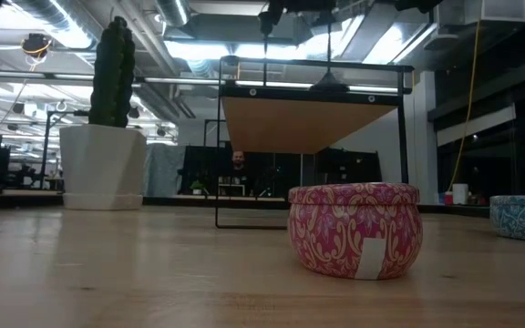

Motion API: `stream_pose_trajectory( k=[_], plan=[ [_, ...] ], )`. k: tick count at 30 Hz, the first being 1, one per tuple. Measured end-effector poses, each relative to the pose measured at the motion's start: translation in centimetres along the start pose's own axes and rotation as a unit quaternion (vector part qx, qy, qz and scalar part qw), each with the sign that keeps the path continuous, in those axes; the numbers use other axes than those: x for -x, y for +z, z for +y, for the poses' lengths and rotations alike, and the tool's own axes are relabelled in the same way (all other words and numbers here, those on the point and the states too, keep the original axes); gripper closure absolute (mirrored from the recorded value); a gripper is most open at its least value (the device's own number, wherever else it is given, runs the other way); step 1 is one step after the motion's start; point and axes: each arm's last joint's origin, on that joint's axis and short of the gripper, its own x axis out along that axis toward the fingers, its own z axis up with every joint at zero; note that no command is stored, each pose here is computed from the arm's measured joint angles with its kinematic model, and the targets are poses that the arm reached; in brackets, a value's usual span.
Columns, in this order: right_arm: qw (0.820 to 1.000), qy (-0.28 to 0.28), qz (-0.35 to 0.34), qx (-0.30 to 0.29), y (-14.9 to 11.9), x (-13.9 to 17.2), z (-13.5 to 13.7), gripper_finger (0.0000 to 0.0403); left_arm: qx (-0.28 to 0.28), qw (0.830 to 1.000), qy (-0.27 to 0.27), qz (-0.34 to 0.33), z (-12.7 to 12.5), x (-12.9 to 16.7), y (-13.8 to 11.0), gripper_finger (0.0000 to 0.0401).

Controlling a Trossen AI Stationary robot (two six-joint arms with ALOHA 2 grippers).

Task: Pick & Place candle stick holders
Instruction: Put the left candle holder on the shelf

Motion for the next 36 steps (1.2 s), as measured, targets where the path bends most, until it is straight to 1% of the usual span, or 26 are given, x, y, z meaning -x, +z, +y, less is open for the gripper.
stream_pose_trajectory(
  k=[6, 9, 13, 15, 17, 22, 25, 28, 33, 36],
  plan=[
    [1.000, 0.000, 0.000, 0.000, 0.0, 0.0, 0.0, 0.0300, -0.010, 0.999, 0.033, 0.038, -1.2, 0.2, -0.4, 0.0393],
    [1.000, 0.000, 0.000, 0.000, 0.0, 0.0, 0.0, 0.0300, -0.019, 0.998, 0.038, 0.052, -2.4, 0.5, -0.5, 0.0393],
    [1.000, 0.000, 0.000, 0.000, 0.0, 0.0, 0.0, 0.0300, -0.047, 0.996, 0.046, 0.066, -4.5, 0.8, -1.2, 0.0393],
    [1.000, 0.000, 0.000, 0.000, 0.0, 0.0, 0.0, 0.0300, -0.050, 0.995, 0.044, 0.069, -5.1, 1.1, -1.4, 0.0393],
    [1.000, 0.000, 0.000, 0.000, 0.0, 0.0, 0.0, 0.0300, -0.046, 0.996, 0.047, 0.064, -5.1, 1.1, -1.4, 0.0393],
    [1.000, 0.000, 0.000, 0.000, 0.0, 0.0, 0.0, 0.0300, -0.019, 0.997, 0.060, 0.039, -3.9, 0.7, -1.0, 0.0393],
    [1.000, 0.000, 0.000, 0.000, 0.0, 0.0, 0.0, 0.0300, -0.017, 0.998, 0.045, 0.028, -3.6, 0.6, -0.9, 0.0393],
    [1.000, 0.000, 0.000, 0.000, 0.0, 0.0, 0.0, 0.0300, -0.035, 0.999, 0.024, 0.011, -3.8, 0.5, -0.7, 0.0393],
    [1.000, 0.000, 0.000, 0.000, 0.0, 0.0, 0.0, 0.0300, -0.063, 0.997, -0.036, -0.008, -4.0, 0.4, -0.6, 0.0393],
    [1.000, 0.000, 0.000, 0.000, 0.0, 0.0, 0.0, 0.0300, -0.081, 0.996, -0.041, -0.009, -4.0, 0.3, -0.6, 0.0393]
  ],
)
